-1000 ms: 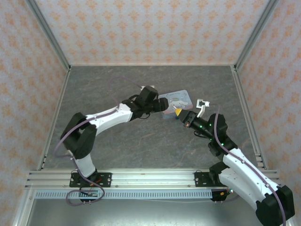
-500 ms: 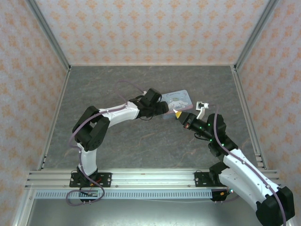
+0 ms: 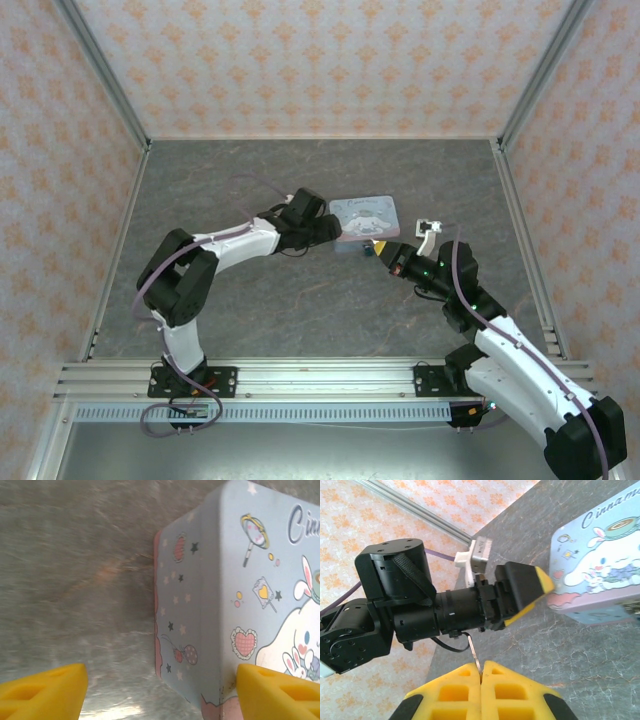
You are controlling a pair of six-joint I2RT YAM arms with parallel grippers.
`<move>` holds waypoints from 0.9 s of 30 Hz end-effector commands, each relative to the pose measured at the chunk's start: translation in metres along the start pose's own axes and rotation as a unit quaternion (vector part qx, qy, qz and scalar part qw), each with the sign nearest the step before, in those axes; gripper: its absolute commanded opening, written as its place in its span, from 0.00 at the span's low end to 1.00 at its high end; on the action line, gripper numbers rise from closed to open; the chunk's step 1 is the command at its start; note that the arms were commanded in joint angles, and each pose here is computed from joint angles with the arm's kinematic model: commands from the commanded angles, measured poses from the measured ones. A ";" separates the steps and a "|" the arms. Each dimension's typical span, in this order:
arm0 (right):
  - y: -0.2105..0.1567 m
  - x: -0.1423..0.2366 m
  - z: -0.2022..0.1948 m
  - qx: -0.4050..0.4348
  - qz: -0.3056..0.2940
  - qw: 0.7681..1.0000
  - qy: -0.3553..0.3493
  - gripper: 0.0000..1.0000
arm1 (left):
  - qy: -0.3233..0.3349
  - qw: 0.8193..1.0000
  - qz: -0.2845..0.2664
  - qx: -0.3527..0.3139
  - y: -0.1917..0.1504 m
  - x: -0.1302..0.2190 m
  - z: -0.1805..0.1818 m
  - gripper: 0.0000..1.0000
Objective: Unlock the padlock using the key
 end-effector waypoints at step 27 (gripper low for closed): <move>0.015 -0.093 -0.028 -0.051 0.039 0.998 -0.005 0.00 | -0.119 0.967 -0.147 -0.169 -0.021 0.106 0.040 0.76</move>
Point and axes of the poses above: each hand's point on the last joint's axis, 136 mm out from that joint toward the fingers, its own x axis back along the fingers, its own z axis along the line the jaws close on, y = z × x, the point moved 6 cm from there along x, back along the fingers
